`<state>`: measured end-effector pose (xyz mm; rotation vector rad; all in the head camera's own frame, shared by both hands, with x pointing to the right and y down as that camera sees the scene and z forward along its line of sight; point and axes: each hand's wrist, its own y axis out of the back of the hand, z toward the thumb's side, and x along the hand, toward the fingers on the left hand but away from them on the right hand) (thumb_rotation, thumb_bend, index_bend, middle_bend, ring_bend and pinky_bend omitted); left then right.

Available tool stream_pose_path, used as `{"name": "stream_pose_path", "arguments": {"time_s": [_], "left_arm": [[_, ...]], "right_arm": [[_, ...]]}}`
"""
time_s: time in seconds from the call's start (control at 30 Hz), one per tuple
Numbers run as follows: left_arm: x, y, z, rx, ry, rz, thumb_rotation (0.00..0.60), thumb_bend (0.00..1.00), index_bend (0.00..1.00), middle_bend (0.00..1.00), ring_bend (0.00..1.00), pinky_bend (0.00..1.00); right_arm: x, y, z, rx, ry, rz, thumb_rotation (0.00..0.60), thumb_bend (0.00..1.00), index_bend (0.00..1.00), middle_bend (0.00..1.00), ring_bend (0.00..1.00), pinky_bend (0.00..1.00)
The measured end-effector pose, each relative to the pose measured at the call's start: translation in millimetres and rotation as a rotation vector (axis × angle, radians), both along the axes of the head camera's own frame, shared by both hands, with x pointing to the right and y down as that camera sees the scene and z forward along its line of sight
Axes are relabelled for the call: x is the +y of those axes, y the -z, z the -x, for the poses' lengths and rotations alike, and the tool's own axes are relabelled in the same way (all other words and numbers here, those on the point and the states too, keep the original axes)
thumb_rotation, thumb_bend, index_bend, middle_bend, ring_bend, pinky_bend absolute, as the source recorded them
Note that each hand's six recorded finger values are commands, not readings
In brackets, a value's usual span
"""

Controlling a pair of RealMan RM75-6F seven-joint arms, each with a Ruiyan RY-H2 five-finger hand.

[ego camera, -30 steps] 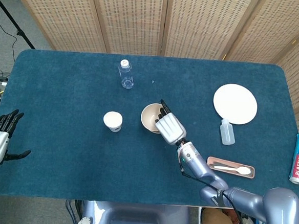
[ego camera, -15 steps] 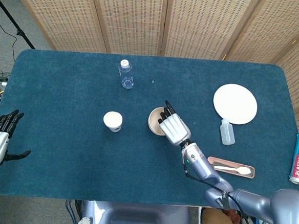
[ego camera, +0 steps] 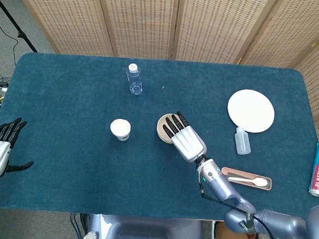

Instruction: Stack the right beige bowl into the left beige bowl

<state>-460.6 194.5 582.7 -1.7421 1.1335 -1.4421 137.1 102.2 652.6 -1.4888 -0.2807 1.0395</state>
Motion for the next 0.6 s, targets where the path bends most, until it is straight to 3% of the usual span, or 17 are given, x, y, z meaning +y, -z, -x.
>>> {"name": "stream_pose_path", "arguments": {"time_s": [0.27,0.6], "left_arm": [[1,0,0,0.002,-0.002,0.003,0.6,0.0,0.0,0.0,0.0,0.0],[-1,2,3,0.005,0.007,-0.002,0.6,0.0,0.0,0.0,0.0,0.0]], "right_arm": [[-2,-11,15,-0.023,0.006,0.125,0.6,0.49,0.0,0.0,0.0,0.0],[-4,-21,38,-0.018,0.003,0.145,0.6,0.49,0.0,0.0,0.0,0.0]]}}
